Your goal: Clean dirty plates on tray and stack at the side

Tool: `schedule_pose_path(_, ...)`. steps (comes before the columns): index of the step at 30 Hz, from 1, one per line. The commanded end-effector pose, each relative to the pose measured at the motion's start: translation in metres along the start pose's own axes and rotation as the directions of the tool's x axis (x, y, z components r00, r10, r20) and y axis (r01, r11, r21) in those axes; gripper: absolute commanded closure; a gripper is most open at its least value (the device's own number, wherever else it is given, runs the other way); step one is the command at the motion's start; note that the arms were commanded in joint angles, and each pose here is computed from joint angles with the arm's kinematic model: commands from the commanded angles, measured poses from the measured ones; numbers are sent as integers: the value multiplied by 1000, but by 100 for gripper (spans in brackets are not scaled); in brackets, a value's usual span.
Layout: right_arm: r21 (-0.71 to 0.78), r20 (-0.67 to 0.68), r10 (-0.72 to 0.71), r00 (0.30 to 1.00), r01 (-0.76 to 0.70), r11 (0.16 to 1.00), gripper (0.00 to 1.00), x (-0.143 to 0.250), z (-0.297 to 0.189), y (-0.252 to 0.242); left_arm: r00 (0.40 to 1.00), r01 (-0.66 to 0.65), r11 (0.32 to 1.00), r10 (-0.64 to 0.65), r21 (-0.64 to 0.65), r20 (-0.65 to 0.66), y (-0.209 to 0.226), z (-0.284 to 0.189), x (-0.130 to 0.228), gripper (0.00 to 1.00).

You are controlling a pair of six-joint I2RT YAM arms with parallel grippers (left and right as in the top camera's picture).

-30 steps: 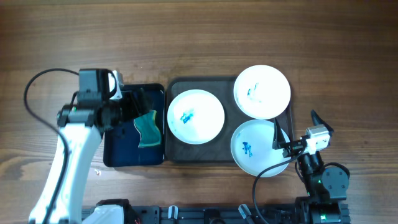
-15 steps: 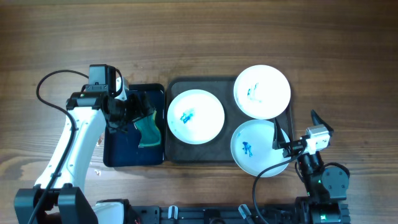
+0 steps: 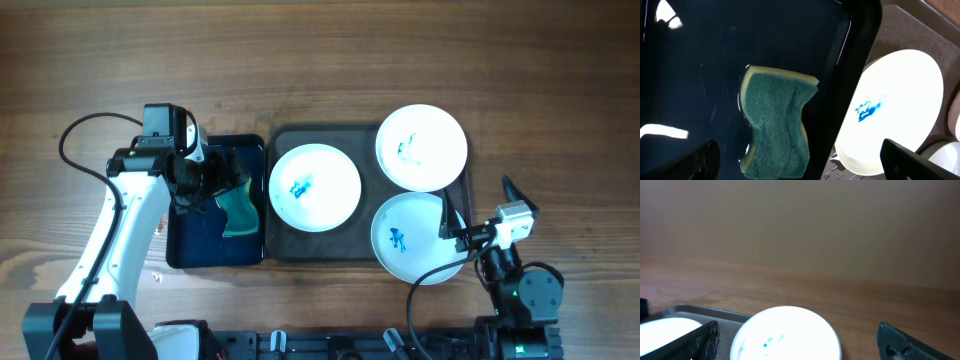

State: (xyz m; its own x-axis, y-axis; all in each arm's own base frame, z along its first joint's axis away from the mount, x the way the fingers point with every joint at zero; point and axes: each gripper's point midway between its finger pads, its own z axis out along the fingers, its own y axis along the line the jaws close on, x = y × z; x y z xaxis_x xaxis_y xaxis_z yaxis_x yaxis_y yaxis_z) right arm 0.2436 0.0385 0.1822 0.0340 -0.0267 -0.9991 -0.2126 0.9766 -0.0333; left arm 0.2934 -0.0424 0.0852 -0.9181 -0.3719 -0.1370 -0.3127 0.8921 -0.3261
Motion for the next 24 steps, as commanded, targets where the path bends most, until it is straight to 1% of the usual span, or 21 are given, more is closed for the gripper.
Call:
schedule_pose_path(1,-153,0,120,993,-118,981,0,-10,-3,26,1000,-7,1000,7,24,7,-7,-3,-4,0)
schedule_pose_path(4,-180,-10,132,991,-131,975,0,-27,-4,30,1000,-10,1000,9,28,15,-8,-3,-6,0)
schedule_pose_path(6,-176,-48,139,989,-145,974,0,-43,0,29,1000,-12,999,11,31,22,-9,-3,-8,0)
schedule_pose_path(8,-191,-129,154,980,-177,966,0,-58,11,31,1000,-13,999,12,33,28,-10,-3,-9,0)
schedule_pose_path(10,-243,-224,168,960,-223,944,0,-70,25,39,1000,-14,999,13,33,28,-10,-3,-9,0)
schedule_pose_path(12,-299,-368,191,910,-311,902,0,-75,46,49,1000,-14,999,13,33,28,-10,-3,-9,0)
schedule_pose_path(13,-307,-448,207,870,-368,878,0,-73,56,54,1000,-14,999,13,33,28,-10,-3,-9,0)
schedule_pose_path(15,-230,-631,275,725,-514,827,0,-59,76,56,999,-14,999,13,33,29,-10,-3,-9,0)
schedule_pose_path(17,-155,-753,284,593,-580,800,0,-39,88,58,1000,-14,999,13,33,29,-10,-3,-9,0)
schedule_pose_path(19,-115,-849,234,473,-599,793,0,-11,95,64,999,-14,999,13,33,30,-10,-3,-9,0)
schedule_pose_path(20,-115,-874,206,440,-600,792,0,0,96,67,999,-16,999,15,36,36,-10,-3,-11,6)
schedule_pose_path(22,-75,-923,170,346,-595,800,0,34,96,75,999,-19,999,17,39,45,-11,-3,-13,11)
schedule_pose_path(23,-75,-939,134,318,-567,820,0,49,96,82,999,-19,999,17,40,44,-11,-3,-13,9)
schedule_pose_path(24,-84,-941,122,316,-567,819,0,50,95,85,999,-18,999,17,38,42,-11,-3,-12,0)
